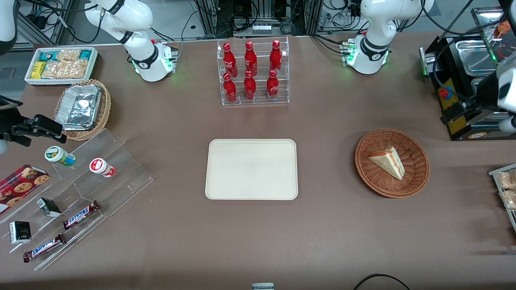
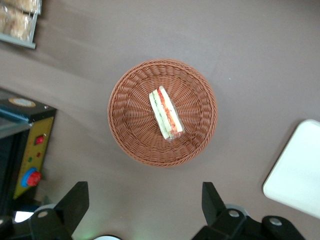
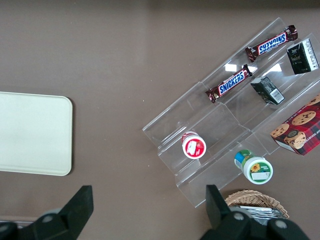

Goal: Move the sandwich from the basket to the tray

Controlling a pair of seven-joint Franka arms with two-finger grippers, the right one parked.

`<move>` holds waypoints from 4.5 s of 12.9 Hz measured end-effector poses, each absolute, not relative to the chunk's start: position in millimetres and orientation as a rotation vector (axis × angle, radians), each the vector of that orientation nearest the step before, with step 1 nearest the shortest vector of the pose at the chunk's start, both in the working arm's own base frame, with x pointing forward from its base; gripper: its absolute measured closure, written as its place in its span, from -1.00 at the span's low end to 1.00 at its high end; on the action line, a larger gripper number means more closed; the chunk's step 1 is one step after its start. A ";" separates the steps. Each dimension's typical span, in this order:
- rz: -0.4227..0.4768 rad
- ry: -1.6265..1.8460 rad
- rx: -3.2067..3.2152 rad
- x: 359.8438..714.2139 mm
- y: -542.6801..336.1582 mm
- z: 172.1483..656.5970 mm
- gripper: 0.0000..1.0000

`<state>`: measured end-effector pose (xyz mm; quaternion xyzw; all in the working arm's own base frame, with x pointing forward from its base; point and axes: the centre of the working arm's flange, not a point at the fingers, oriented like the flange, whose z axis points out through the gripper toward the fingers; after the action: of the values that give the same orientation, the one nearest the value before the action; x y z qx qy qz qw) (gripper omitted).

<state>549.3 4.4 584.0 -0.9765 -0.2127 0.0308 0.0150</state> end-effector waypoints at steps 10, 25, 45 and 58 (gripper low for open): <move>0.078 -1.171 -2.866 566.9 -38.1 384.0 -1.00; -0.066 -1.370 -2.777 528.2 -31.7 274.5 -1.00; -0.135 -1.044 -2.834 549.0 -185.5 459.3 0.63; -0.183 -0.360 -3.064 516.0 -467.0 323.1 0.69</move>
<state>516.0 -467.0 323.1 -0.9911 -0.1165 -0.0591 0.0257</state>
